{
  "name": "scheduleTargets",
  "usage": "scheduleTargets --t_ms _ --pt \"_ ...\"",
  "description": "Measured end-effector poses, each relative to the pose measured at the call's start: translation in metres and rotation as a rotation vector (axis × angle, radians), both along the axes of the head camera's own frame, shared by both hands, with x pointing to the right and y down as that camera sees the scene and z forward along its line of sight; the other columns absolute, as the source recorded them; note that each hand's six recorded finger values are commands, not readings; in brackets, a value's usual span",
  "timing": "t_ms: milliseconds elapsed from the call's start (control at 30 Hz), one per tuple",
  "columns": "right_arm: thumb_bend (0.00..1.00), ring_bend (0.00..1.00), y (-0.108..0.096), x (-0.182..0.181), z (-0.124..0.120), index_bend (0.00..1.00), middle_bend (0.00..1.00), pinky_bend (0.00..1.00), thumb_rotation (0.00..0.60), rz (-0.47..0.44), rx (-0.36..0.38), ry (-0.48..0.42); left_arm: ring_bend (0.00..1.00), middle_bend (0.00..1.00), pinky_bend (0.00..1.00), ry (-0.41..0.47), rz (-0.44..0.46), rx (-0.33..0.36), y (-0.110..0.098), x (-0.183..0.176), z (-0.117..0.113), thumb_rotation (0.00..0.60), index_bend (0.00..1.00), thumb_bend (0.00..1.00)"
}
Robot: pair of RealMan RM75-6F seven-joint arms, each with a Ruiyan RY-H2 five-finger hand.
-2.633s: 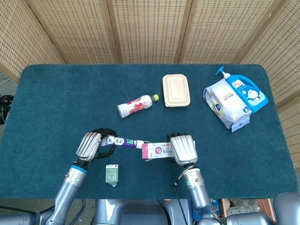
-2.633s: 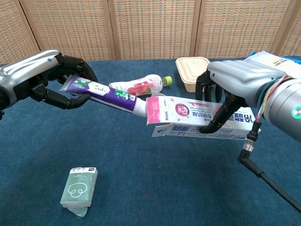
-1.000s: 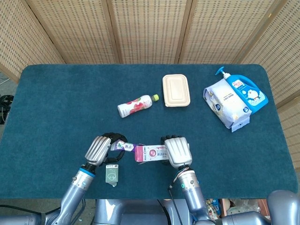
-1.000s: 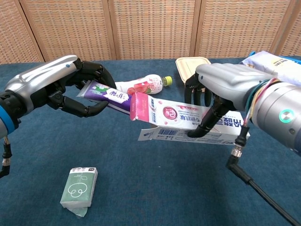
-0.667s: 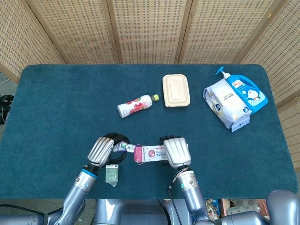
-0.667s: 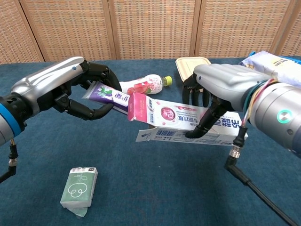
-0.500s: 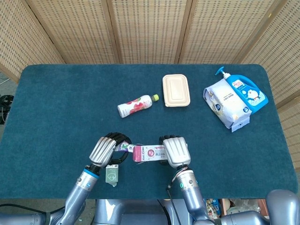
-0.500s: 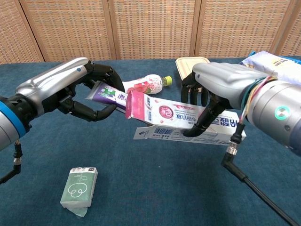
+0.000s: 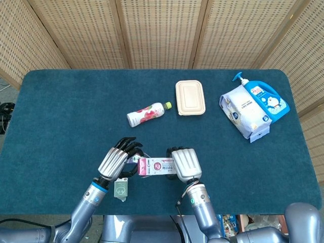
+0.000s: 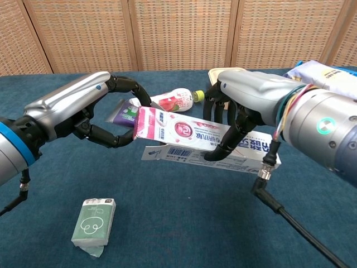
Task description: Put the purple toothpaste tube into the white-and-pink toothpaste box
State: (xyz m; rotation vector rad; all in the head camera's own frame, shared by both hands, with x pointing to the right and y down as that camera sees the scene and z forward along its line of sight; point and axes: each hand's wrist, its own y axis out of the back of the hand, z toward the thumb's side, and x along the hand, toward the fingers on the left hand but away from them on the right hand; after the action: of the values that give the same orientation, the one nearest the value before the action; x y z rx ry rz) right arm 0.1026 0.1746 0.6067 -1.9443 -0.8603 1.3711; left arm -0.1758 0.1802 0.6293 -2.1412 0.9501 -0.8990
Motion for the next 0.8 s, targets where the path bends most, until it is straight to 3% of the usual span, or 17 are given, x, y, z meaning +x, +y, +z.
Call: scheduleTargets --t_ms 300,500,800 --pt "0.19 0.44 -0.002 0.002 -0.001 0.64 0.49 0.49 0.600 0.008 0.003 0.002 0.00 0.01 0.00 0.014 0.004 -0.016 -0.002 -0.001 -0.002 0.600 0.30 0.23" --pt "0.19 0.44 -0.004 0.004 -0.001 0.64 0.49 0.49 0.600 0.013 0.007 0.000 0.00 0.00 0.00 0.023 0.001 -0.025 -0.005 -0.003 -0.006 0.600 0.25 0.16" --pt "0.19 0.44 -0.008 0.004 -0.004 0.64 0.49 0.49 0.600 0.022 0.017 -0.009 0.00 0.00 0.00 0.054 -0.012 -0.020 -0.012 -0.008 -0.016 0.600 0.24 0.16"
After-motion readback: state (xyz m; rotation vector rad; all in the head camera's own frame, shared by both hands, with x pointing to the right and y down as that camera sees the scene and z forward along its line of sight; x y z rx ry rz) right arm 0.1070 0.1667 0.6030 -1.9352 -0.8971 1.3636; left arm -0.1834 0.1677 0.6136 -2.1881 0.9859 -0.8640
